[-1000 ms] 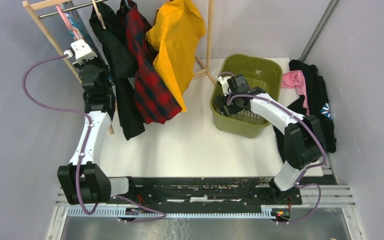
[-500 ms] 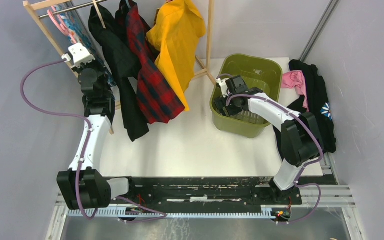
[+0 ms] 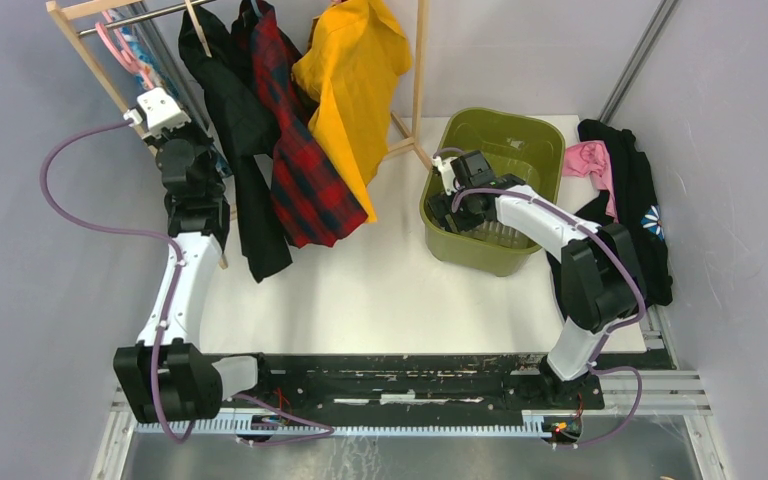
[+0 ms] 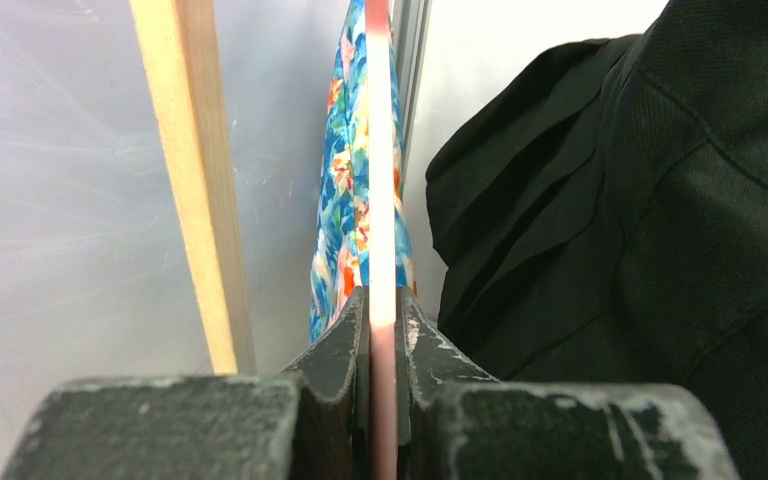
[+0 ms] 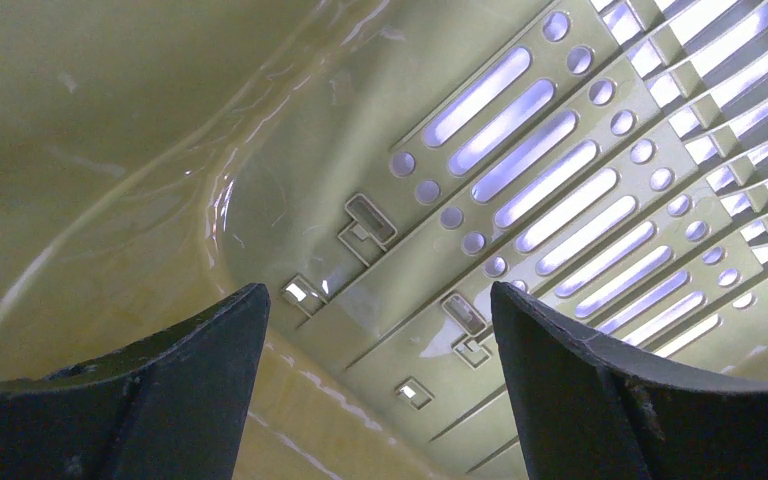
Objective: Remove the skirt from the hanger
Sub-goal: Pick up the hanger from the clothesline.
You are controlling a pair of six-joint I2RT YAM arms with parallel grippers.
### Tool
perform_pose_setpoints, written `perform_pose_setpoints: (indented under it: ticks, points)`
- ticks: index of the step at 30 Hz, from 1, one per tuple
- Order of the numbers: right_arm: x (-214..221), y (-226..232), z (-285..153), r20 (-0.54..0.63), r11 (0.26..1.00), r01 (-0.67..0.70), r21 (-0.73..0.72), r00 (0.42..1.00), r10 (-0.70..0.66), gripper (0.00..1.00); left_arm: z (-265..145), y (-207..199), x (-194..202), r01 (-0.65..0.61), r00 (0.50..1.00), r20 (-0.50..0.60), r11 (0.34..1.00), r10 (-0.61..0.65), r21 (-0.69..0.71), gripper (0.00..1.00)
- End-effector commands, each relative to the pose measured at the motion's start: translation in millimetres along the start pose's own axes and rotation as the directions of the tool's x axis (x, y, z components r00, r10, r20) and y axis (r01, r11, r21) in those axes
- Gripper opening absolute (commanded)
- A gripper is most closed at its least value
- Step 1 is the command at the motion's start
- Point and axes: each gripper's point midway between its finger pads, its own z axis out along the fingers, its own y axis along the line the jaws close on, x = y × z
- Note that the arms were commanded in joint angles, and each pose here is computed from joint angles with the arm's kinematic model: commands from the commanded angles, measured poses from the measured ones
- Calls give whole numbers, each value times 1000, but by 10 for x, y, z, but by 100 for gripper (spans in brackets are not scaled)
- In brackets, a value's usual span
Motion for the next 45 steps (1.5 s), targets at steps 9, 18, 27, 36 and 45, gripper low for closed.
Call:
perform_pose_setpoints:
  ticks: [9,18,27,36,45]
  points:
    - [-205,56,-38,44,1000,-3,-21,999,4,87,-231,64,-475,19,999,48,999,-21,30,3]
    - [-322,14,-150,72,1000,5,0,997,-5,85,-480,62,-136,-17,993,-117,996,27,85,3]
    - [-614,211,-488,160,995,96,-37,983,-89,81,-806,159,-227,-26,980,-195,993,48,115,3]
    - [-1008,1173,-1106,291,911,372,-177,904,-312,81,-1215,120,-342,17,965,-259,974,43,228,3]
    - [-1098,1282,-1294,273,890,456,-8,857,-437,84,-1446,169,-480,32,969,-244,965,34,261,3]
